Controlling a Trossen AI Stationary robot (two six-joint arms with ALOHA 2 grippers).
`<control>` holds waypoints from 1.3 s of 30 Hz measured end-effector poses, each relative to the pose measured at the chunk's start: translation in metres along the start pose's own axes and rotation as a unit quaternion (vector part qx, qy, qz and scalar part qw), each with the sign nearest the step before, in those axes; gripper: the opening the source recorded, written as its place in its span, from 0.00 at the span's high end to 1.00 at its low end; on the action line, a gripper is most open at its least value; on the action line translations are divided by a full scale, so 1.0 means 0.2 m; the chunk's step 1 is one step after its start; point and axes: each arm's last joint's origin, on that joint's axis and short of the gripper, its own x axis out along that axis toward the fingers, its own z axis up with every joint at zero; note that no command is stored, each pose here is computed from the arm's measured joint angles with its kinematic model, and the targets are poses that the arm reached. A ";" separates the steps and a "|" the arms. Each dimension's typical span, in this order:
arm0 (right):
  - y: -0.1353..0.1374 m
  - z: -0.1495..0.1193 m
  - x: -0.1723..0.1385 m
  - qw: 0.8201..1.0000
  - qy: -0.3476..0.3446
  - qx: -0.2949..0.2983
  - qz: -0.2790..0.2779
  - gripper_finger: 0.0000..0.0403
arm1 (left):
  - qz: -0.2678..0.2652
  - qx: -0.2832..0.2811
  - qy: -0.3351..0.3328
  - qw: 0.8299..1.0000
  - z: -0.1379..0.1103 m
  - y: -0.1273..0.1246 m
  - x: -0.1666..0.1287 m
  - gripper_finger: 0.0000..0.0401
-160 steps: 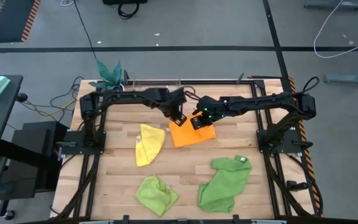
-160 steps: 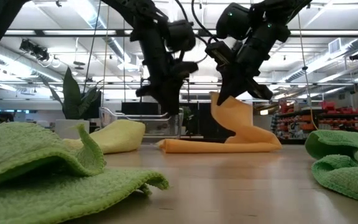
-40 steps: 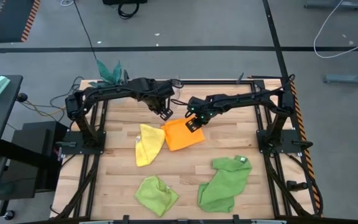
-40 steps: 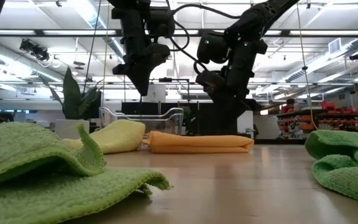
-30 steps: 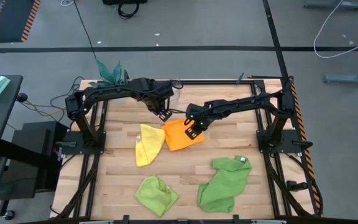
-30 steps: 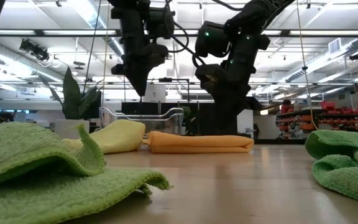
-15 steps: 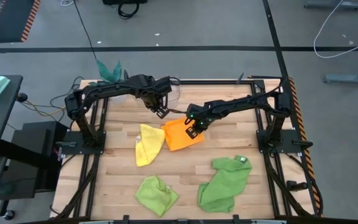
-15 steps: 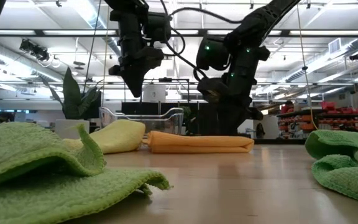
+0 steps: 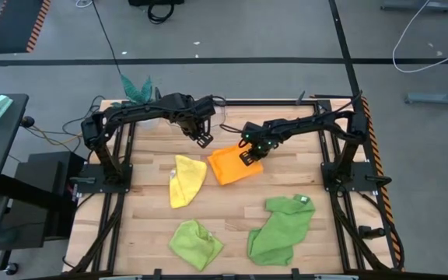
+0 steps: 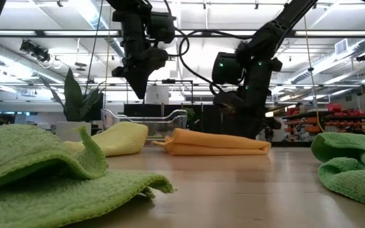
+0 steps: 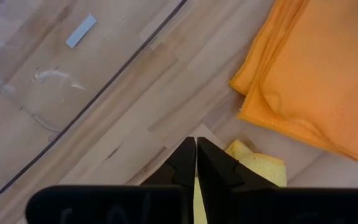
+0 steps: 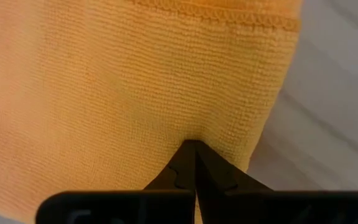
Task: Fold microfiber towels
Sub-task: Put the orange towel into the transparent bin
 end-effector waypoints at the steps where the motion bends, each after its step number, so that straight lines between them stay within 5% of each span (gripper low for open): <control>1: -0.01 0.00 -0.01 1.000 -0.002 0.004 -0.001 0.99 | 0.000 0.000 0.000 1.000 0.00 0.00 0.00 0.94; 21: -0.17 0.07 -0.13 0.996 -0.033 0.067 -0.044 0.97 | -0.021 0.000 -0.043 0.999 0.02 -0.06 0.00 0.94; 29: -0.13 0.01 -0.44 0.993 -0.113 0.030 0.016 0.96 | -0.022 -0.014 -0.083 0.996 0.06 -0.08 -0.01 0.96; 39: -0.26 -0.09 -0.75 0.986 -0.143 0.041 0.072 0.81 | -0.050 -0.032 -0.128 0.990 0.06 -0.10 0.11 0.88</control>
